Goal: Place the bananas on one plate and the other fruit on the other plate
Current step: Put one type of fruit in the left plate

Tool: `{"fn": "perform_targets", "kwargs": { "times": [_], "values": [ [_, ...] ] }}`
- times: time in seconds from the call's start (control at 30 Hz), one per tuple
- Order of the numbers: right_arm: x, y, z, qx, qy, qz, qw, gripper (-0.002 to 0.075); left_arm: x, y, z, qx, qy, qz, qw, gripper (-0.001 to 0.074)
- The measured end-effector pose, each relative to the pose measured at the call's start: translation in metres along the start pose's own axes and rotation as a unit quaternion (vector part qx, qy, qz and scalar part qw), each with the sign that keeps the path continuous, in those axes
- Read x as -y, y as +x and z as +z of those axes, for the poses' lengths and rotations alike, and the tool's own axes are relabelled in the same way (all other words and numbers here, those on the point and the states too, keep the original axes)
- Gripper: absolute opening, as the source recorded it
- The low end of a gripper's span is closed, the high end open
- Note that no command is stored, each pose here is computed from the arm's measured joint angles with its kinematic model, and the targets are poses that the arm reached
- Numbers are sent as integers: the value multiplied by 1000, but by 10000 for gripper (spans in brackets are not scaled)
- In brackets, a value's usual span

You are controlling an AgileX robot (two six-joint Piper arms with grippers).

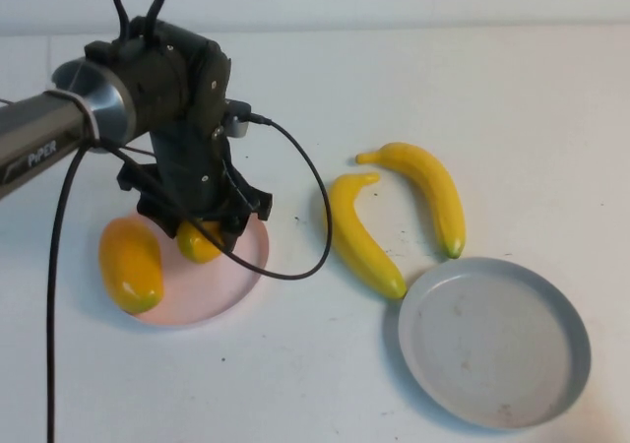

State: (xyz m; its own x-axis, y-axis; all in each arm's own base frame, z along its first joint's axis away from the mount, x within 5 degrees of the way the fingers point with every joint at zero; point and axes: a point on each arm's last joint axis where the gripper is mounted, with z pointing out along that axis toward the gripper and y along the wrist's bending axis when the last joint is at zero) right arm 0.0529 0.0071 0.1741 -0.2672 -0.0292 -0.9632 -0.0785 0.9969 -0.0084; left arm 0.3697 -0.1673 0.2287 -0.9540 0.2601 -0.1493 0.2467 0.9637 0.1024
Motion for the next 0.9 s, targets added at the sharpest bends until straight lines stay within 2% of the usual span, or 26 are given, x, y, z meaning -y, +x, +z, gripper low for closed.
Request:
{"fn": "perform_targets", "kwargs": {
  "times": [0.17, 0.3, 0.37, 0.5, 0.57, 0.67, 0.73, 0.83, 0.9],
  "values": [
    [0, 0, 0, 0, 0, 0, 1000, -17, 3, 1, 8, 9, 20, 10, 1000, 501],
    [0, 0, 0, 0, 0, 0, 1000, -17, 4, 1, 8, 10, 23, 12, 1000, 617],
    [0, 0, 0, 0, 0, 0, 1000, -17, 4, 1, 8, 13, 25, 12, 1000, 645],
    [0, 0, 0, 0, 0, 0, 1000, -17, 3, 0, 3, 25, 26, 12, 999, 661],
    [0, 0, 0, 0, 0, 0, 1000, -17, 1, 4, -9, 44, 23, 15, 999, 646],
    [0, 0, 0, 0, 0, 0, 1000, -17, -2, 19, -42, 91, 14, 27, 995, 549],
    [0, 0, 0, 0, 0, 0, 1000, -17, -2, 33, -64, 128, 8, 36, 991, 432],
    [0, 0, 0, 0, 0, 0, 1000, -17, -1, 70, -101, 192, 19, 52, 980, 182],
    [0, 0, 0, 0, 0, 0, 1000, -17, -6, 92, -114, 226, 30, 53, 972, 77]
  ]
}}
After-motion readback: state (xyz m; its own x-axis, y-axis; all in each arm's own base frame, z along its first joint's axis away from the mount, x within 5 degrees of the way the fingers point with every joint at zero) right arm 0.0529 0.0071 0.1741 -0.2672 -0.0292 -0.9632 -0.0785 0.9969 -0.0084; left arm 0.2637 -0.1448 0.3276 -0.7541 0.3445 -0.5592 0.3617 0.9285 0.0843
